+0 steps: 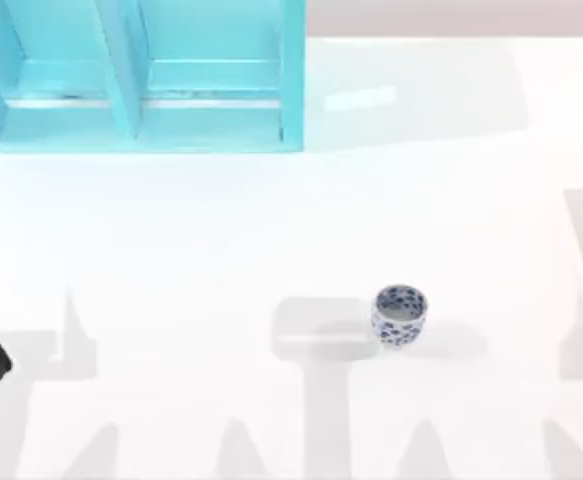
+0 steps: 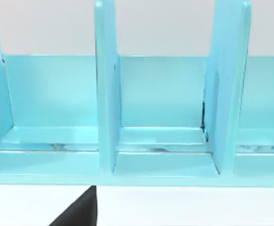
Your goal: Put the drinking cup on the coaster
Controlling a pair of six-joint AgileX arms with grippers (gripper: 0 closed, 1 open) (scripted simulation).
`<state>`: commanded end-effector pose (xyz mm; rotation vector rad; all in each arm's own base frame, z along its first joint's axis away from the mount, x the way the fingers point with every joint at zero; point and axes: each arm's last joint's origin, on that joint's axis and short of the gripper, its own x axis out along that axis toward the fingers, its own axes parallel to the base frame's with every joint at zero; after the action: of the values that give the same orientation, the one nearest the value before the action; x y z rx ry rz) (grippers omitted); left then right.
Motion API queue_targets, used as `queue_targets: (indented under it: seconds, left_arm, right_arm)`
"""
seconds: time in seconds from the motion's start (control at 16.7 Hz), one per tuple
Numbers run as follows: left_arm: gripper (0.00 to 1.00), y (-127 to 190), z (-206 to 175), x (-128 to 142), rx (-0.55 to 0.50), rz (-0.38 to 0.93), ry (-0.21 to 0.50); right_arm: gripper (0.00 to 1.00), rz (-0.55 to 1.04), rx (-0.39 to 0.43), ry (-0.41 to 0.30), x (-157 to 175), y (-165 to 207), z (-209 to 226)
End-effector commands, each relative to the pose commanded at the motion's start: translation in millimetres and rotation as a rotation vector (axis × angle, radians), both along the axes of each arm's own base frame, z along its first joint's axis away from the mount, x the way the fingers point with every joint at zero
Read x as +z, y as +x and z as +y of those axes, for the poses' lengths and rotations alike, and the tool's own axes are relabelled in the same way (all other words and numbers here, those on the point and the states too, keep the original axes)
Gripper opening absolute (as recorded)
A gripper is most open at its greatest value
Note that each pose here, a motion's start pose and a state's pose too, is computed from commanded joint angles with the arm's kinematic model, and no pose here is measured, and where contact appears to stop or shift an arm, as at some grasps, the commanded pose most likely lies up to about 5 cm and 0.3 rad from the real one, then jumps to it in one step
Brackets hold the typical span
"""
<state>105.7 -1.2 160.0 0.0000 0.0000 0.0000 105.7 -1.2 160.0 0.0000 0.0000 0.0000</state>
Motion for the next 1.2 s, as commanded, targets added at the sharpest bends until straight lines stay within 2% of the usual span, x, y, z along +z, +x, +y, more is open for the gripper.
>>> queue_targets:
  seconds: [0.3, 0.54, 0.9, 1.2]
  left_arm:
    - [1.00, 1, -3, 10, -0.036, 0.032, 0.020]
    - [1.00, 9, -15, 39, -0.171, 0.179, 0.103]
    - [1.00, 54, -57, 84, -0.528, 0.593, 0.313]
    - [1.00, 113, -125, 104, -0.876, 0.957, 0.509]
  right_arm:
    - [1.00, 0.000, 0.000, 0.000, 0, 0, 0]
    - [1.00, 0.000, 0.000, 0.000, 0, 0, 0]
    - [1.00, 0.000, 0.000, 0.000, 0, 0, 0]
    - [1.00, 0.000, 0.000, 0.000, 0, 0, 0]
